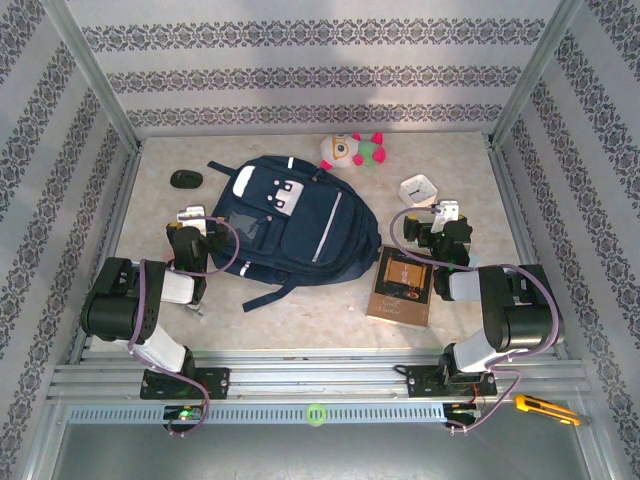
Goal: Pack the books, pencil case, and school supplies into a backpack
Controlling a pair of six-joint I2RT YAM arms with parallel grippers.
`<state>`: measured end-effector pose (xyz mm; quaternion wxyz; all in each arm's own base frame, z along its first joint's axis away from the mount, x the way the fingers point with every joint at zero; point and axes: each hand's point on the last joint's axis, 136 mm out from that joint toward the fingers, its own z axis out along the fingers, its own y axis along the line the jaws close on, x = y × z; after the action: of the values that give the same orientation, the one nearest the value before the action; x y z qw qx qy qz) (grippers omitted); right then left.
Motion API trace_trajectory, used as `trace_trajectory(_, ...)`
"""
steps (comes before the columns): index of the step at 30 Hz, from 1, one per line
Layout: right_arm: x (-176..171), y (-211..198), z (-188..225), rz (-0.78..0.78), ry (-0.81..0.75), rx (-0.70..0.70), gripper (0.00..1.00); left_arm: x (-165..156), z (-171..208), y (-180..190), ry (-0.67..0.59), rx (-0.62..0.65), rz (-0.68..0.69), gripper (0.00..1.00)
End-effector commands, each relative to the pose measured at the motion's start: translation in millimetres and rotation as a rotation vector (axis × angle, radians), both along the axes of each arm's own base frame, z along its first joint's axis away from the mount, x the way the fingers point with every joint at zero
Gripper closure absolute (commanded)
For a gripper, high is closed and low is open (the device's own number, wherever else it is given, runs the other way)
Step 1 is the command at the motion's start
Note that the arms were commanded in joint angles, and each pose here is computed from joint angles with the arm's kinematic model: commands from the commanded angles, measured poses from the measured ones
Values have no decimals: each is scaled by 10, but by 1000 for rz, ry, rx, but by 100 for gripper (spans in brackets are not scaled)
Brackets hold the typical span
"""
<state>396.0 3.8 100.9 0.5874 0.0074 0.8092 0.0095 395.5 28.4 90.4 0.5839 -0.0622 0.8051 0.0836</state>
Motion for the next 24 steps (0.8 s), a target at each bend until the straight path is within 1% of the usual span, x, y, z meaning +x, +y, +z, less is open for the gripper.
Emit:
trace_trajectory(1, 28, -2, 63, -7, -22, -5, 2, 3, 11, -6, -2, -8, -3, 1)
trace_trajectory(18, 25, 2, 58, -5, -21, -6, 2, -6, 22, -27, -10, -6, -15, 1)
trace_trajectory(21, 28, 4, 63, -5, -22, -6, 2, -85, 158, -49, -53, -2, -28, 1)
trace_trajectory(24, 27, -7, 63, -9, -22, -4, 2, -197, 433, -21, -85, -4, -13, 1)
